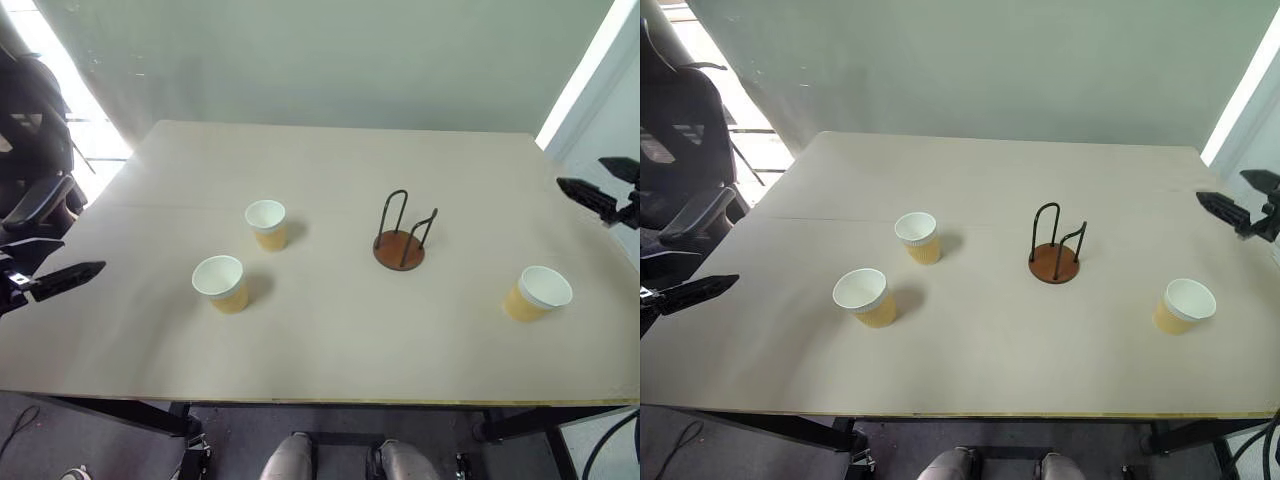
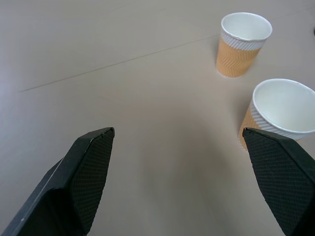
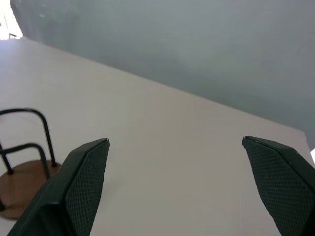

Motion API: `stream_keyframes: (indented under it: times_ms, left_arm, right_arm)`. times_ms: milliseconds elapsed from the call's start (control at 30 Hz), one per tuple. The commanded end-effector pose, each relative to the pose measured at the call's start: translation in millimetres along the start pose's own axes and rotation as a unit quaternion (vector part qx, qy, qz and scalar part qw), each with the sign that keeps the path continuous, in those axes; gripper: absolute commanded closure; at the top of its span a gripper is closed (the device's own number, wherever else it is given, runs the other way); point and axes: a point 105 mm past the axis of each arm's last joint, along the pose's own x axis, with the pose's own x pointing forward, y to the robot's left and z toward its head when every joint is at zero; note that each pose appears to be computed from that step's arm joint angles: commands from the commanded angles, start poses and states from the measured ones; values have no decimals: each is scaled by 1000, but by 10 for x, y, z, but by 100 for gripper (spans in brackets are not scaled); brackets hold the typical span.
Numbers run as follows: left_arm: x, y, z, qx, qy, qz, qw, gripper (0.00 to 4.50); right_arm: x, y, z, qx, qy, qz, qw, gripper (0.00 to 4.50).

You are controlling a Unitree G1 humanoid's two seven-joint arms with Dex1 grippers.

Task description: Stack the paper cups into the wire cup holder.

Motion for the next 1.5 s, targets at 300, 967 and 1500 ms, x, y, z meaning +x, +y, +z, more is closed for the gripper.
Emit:
stream_keyframes:
  times_ms: [300,967,1500]
  left_arm:
    - [-120,-202,94,0,-2,-72,997,3]
    - [-153,-655,317,35,6,-211,977,3]
    - [61,-1100,512,43,-58,-266,961,3]
  right_arm:
    - [-109,93,167,15,-38,68,997,0]
    - [145,1697,-132,87,17,284,955,0]
    - [606,2213,-788,127,117,156,972,0]
